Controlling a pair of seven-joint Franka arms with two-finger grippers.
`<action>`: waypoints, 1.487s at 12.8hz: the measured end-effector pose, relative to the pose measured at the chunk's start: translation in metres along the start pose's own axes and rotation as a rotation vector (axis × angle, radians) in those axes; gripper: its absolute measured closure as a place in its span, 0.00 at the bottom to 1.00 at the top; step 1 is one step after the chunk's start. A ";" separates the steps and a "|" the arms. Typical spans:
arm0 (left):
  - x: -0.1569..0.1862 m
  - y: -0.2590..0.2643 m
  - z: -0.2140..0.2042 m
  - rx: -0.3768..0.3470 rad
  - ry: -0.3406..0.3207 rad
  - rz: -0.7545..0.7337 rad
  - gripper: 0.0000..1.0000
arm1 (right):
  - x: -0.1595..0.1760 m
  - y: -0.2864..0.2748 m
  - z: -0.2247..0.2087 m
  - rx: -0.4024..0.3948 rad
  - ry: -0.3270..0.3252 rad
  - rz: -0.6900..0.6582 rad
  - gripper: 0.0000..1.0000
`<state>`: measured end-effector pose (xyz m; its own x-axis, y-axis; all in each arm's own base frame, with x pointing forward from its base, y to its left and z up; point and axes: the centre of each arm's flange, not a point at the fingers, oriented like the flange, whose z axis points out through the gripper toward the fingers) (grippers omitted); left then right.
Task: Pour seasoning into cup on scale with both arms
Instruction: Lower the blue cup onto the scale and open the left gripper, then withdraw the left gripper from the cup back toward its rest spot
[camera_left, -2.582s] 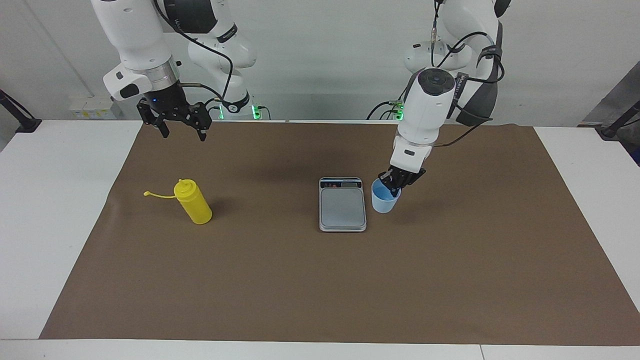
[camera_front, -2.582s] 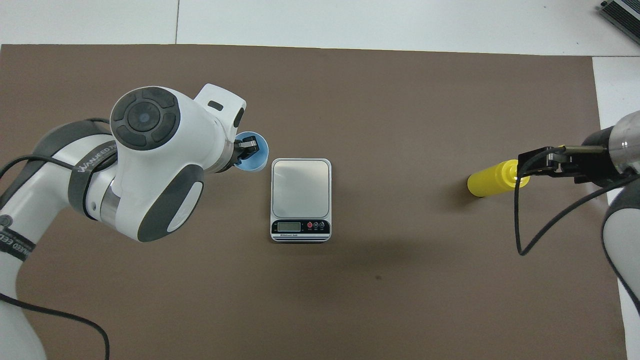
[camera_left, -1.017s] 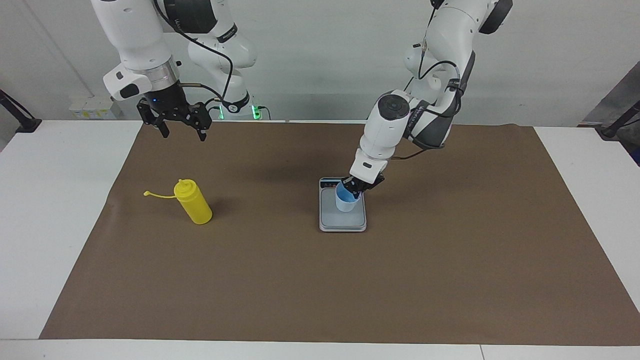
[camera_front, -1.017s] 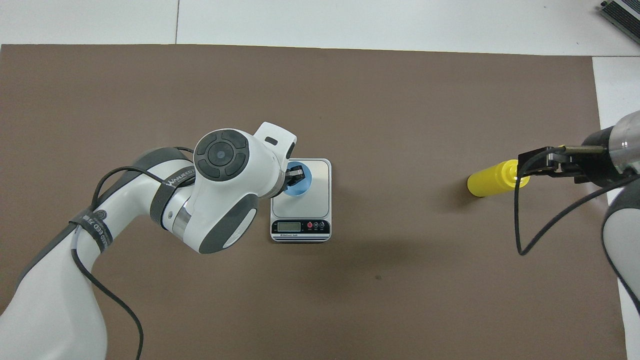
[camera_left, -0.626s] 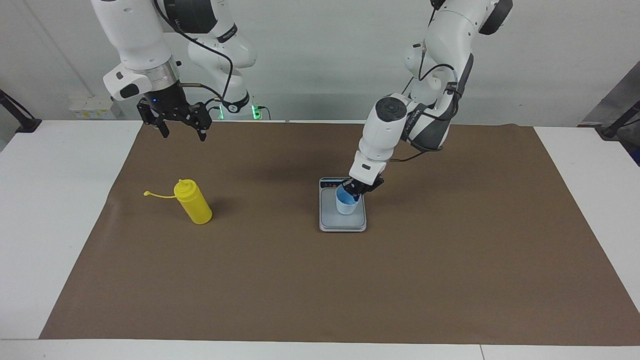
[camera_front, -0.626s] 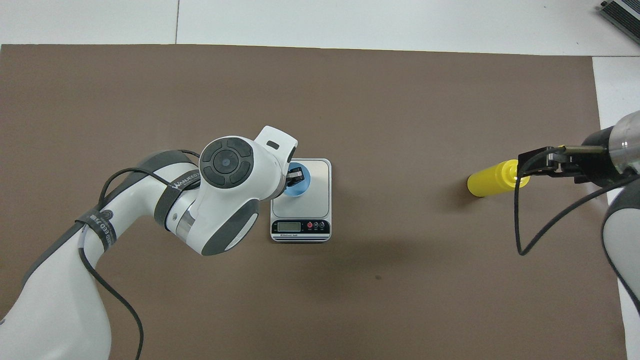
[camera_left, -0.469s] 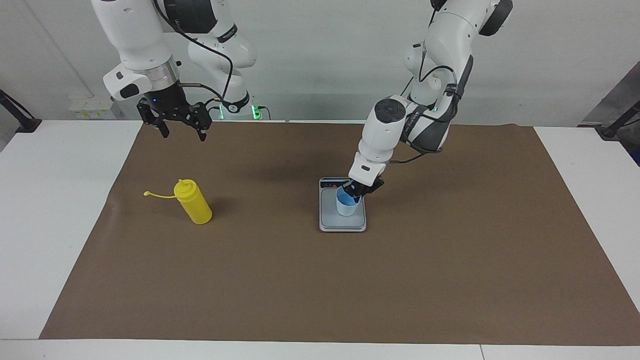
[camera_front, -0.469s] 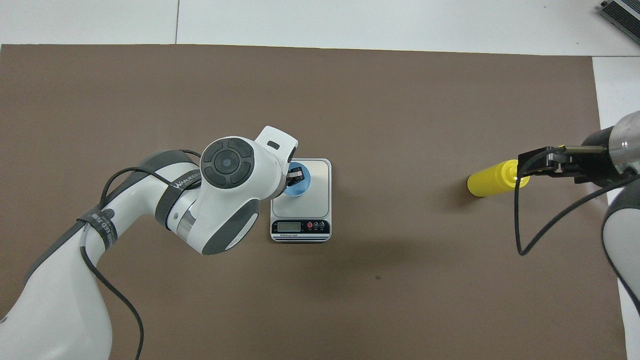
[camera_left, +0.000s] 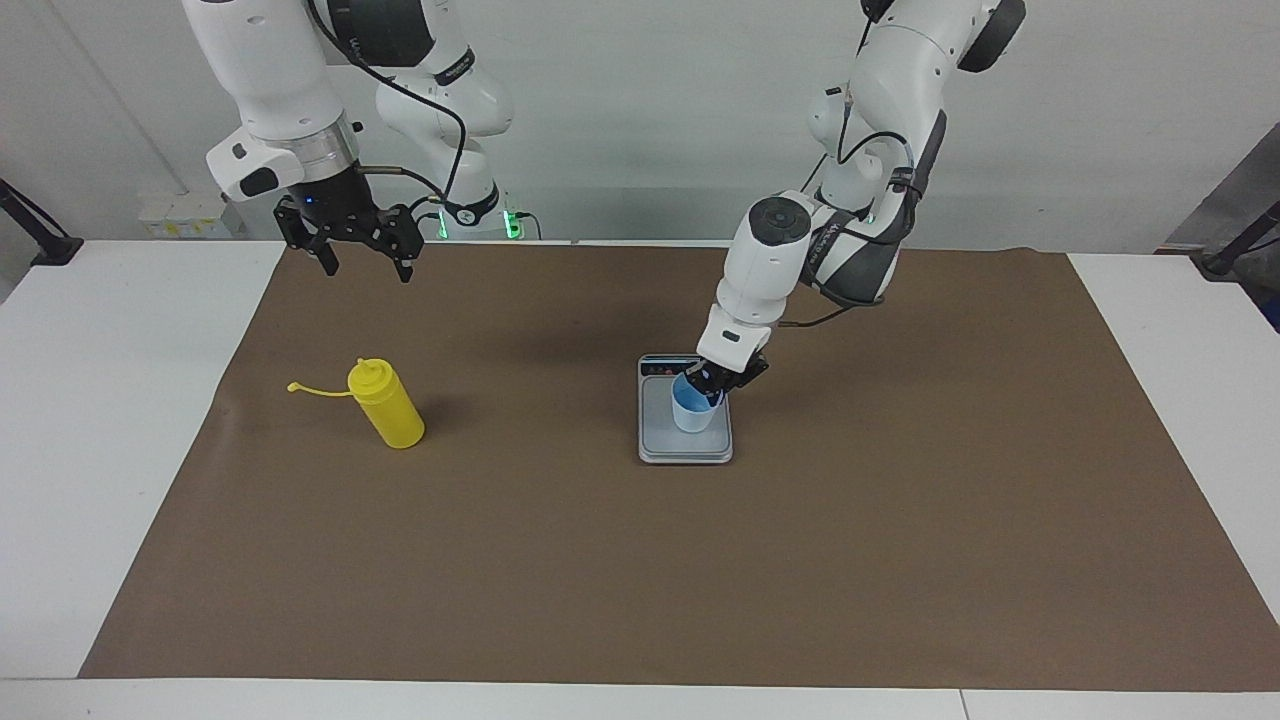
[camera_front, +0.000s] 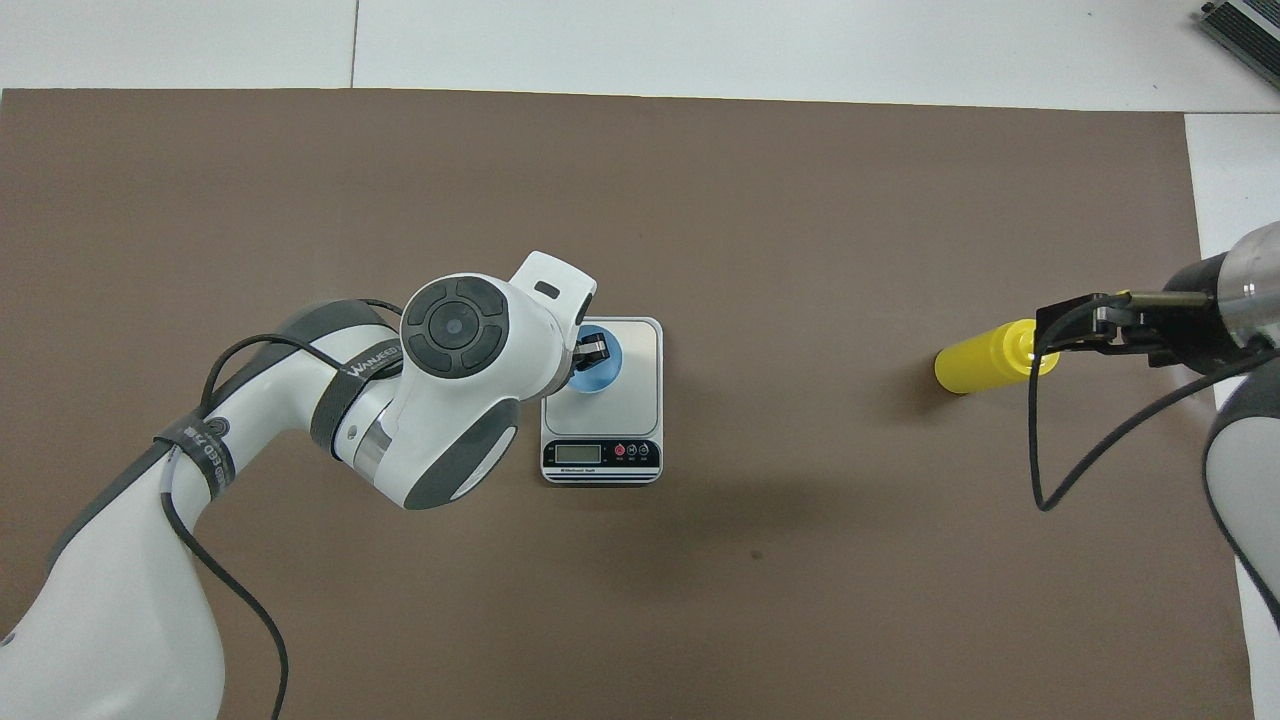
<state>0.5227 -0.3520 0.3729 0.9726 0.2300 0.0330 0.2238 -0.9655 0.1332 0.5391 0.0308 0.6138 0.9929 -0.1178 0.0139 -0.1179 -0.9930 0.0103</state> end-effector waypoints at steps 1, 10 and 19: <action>0.001 0.000 0.001 -0.001 0.000 -0.001 0.65 | 0.000 0.000 0.000 0.000 0.000 0.000 0.00; 0.021 0.007 -0.040 0.012 0.010 -0.018 0.48 | 0.000 0.000 0.000 0.000 0.000 0.000 0.00; 0.059 -0.012 -0.152 0.134 -0.050 -0.062 0.45 | 0.000 0.000 0.000 0.000 0.000 0.000 0.00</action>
<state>0.5682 -0.3080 0.5237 0.9578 0.2866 -0.0211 0.2866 -0.9580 -0.0005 0.5391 0.0308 0.6138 0.9929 -0.1178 0.0139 -0.1179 -0.9930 0.0103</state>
